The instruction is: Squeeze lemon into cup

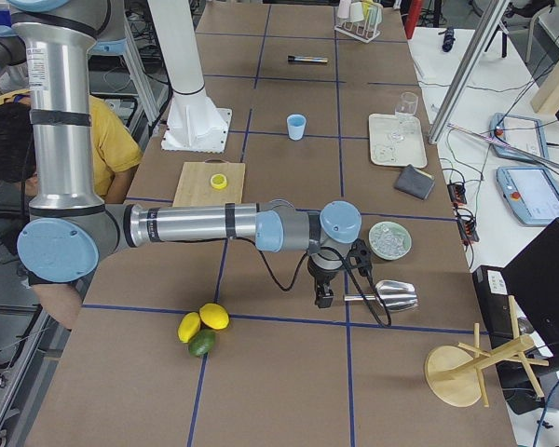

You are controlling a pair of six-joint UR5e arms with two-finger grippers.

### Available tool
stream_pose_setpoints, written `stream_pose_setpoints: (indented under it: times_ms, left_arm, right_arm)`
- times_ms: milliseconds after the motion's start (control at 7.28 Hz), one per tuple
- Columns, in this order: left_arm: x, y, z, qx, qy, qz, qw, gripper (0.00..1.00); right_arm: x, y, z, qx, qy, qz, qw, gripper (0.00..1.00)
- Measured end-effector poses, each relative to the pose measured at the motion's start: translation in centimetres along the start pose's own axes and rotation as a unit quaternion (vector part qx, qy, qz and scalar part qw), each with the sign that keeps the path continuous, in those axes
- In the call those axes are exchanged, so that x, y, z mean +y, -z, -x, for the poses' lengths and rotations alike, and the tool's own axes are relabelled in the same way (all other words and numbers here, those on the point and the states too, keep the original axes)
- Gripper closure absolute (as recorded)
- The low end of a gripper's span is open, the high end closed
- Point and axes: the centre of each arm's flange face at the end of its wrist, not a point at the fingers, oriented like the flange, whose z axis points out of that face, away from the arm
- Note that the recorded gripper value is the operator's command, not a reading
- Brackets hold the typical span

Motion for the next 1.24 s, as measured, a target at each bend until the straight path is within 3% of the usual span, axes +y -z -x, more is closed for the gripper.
stream_pose_setpoints:
  times_ms: [412,825,1237]
  left_arm:
    - [-2.4,0.8,-0.4,-0.002,-0.009,-0.008,0.9999,0.00]
    - [-2.6,0.9,-0.4,-0.002,-0.010,-0.009,0.9999,0.00]
    - [-2.6,0.9,-0.5,-0.002,-0.010,-0.008,0.9999,0.00]
  right_arm:
    - [0.0,0.1,0.0,-0.002,0.000,-0.001,1.0000,0.00]
    - [0.1,0.0,0.4,-0.022,0.000,-0.003,0.9998,0.00]
    - [0.3,0.1,0.6,-0.024,0.003,-0.005,0.9997,0.00]
